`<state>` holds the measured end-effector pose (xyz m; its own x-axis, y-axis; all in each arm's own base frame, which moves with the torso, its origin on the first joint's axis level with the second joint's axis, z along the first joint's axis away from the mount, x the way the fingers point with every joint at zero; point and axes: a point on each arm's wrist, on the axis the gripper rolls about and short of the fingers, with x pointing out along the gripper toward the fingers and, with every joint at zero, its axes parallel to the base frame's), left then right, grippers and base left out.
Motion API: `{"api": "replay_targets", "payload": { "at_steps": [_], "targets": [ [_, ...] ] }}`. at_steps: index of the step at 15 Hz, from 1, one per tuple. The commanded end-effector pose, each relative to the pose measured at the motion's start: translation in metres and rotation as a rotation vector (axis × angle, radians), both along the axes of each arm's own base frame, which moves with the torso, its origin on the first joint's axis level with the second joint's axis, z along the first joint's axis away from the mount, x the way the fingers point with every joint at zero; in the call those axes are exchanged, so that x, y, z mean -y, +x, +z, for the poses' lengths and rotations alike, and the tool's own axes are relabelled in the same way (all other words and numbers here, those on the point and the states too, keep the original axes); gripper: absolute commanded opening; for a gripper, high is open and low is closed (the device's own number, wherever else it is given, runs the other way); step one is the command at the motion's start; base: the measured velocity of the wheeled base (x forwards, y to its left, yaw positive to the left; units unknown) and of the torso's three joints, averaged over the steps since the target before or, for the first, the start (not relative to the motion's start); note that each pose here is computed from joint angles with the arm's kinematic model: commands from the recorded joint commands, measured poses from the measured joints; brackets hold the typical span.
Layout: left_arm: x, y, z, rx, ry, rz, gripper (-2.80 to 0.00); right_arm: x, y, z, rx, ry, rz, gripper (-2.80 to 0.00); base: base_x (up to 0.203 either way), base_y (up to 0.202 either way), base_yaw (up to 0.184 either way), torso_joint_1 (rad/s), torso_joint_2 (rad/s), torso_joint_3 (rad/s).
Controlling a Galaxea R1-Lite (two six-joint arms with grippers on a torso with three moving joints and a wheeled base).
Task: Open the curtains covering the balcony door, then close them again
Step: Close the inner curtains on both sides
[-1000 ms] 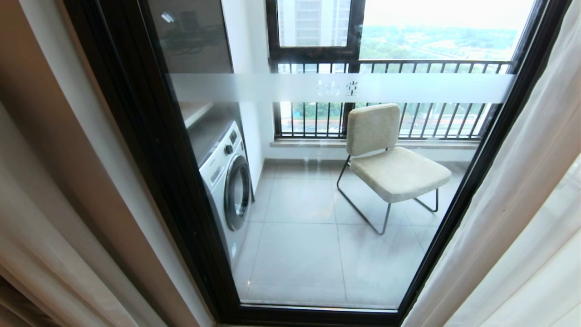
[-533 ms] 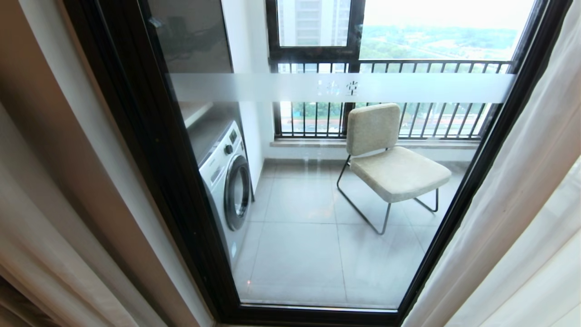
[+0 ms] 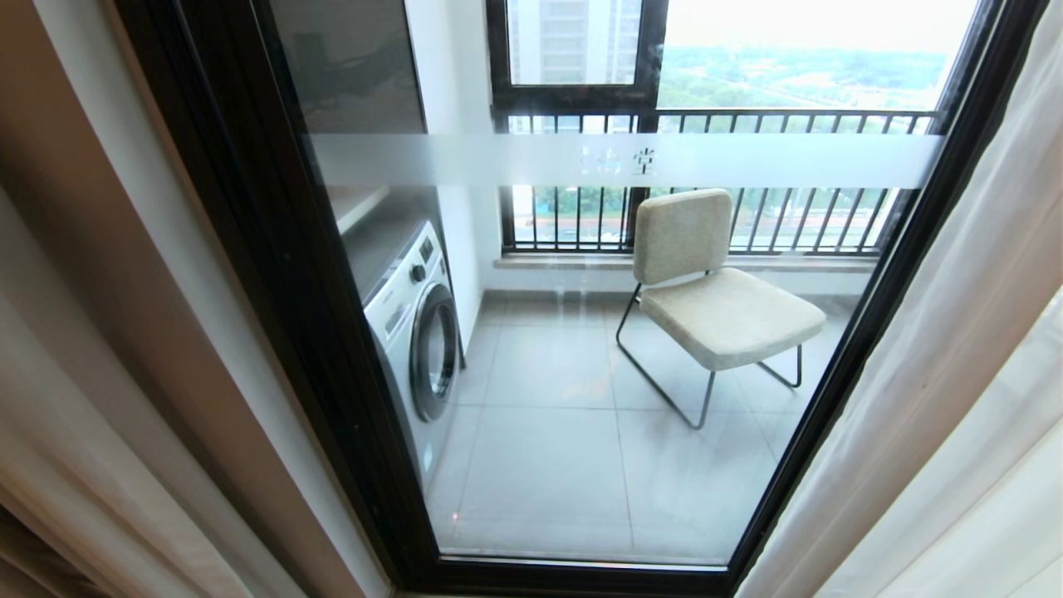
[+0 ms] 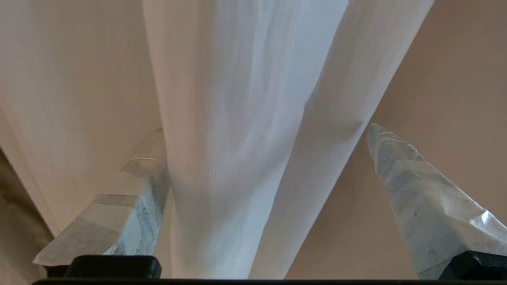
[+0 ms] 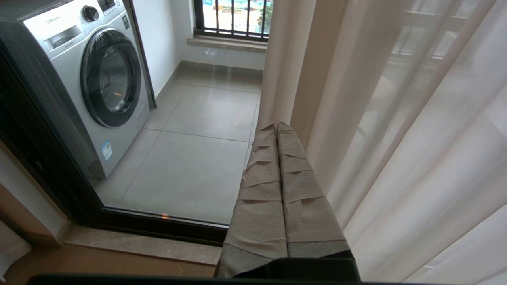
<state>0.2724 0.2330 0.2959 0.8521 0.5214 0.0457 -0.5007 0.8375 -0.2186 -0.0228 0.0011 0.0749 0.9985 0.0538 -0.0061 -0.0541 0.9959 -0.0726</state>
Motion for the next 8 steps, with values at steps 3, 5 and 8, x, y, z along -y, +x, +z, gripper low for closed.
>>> {"api": "replay_targets", "payload": {
  "at_steps": [3,5,8],
  "targets": [
    [-0.023,0.011,0.001,0.058,0.011,-0.039,0.00,0.000,0.000,0.000,0.001,-0.001,0.001,-2.80,0.000,0.000,0.000,0.000,0.00,0.000],
    [-0.032,0.017,0.001,0.098,0.034,-0.055,0.00,0.000,0.000,0.000,0.000,-0.001,0.001,-2.80,0.000,0.000,0.000,0.000,0.00,0.000],
    [-0.041,0.025,0.001,0.142,0.062,-0.081,0.00,0.000,0.000,0.000,0.001,-0.001,0.001,-2.80,0.000,0.000,0.000,0.000,0.00,0.000]
  ]
}}
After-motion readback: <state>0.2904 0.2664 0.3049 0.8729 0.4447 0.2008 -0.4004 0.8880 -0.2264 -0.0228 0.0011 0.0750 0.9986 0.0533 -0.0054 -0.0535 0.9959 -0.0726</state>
